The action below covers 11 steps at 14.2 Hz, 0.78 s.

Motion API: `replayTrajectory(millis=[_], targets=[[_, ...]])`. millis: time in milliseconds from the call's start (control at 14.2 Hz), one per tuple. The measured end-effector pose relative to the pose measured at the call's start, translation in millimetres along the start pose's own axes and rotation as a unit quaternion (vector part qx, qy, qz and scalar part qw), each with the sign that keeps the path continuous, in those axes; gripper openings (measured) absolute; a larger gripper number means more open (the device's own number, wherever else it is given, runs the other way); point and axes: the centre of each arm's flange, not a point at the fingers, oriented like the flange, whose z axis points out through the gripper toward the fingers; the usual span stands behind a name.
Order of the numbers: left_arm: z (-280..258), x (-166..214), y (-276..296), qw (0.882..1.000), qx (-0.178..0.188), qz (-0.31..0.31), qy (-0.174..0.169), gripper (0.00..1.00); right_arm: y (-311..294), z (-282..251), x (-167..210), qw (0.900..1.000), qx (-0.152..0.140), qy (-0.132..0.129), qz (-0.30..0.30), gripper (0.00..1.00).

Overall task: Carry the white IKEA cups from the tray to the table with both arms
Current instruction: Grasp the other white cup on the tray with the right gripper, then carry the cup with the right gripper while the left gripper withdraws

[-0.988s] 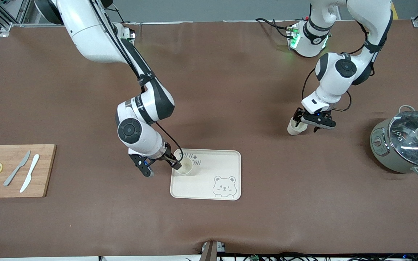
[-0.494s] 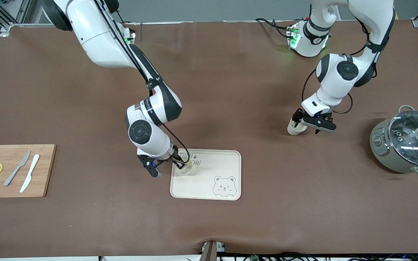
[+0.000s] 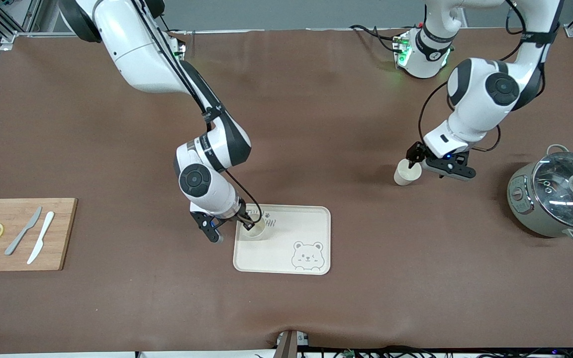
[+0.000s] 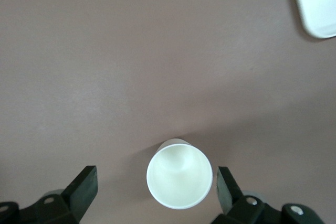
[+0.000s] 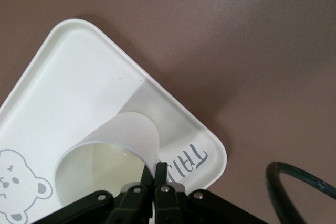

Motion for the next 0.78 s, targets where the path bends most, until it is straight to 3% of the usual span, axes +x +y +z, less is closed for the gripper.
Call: replayTrajectory(millis=[141, 282, 423, 776], targets=[[-18.4, 12.7, 2.2, 1.000, -0.002, -0.012, 0.004, 1.00, 1.0, -2.5, 4.2, 1.000, -0.009, -0.002, 0.002, 0.02], [-30.0, 25.2, 3.9, 1.000, -0.003, -0.024, 0.015, 1.00, 1.4, -14.3, 11.6, 0.999, -0.036, -0.013, -0.001, 0.02], [-42.2, 38.4, 6.1, 0.999, -0.006, -0.037, 0.014, 1.00, -3.5, -36.5, 21.1, 0.999, -0.037, -0.017, -0.013, 0.02], [-103.3, 76.0, 12.3, 0.998, -0.014, -0.061, -0.003, 1.00, 24.5, -85.8, 72.9, 0.991, -0.081, -0.054, -0.096, 0.02]])
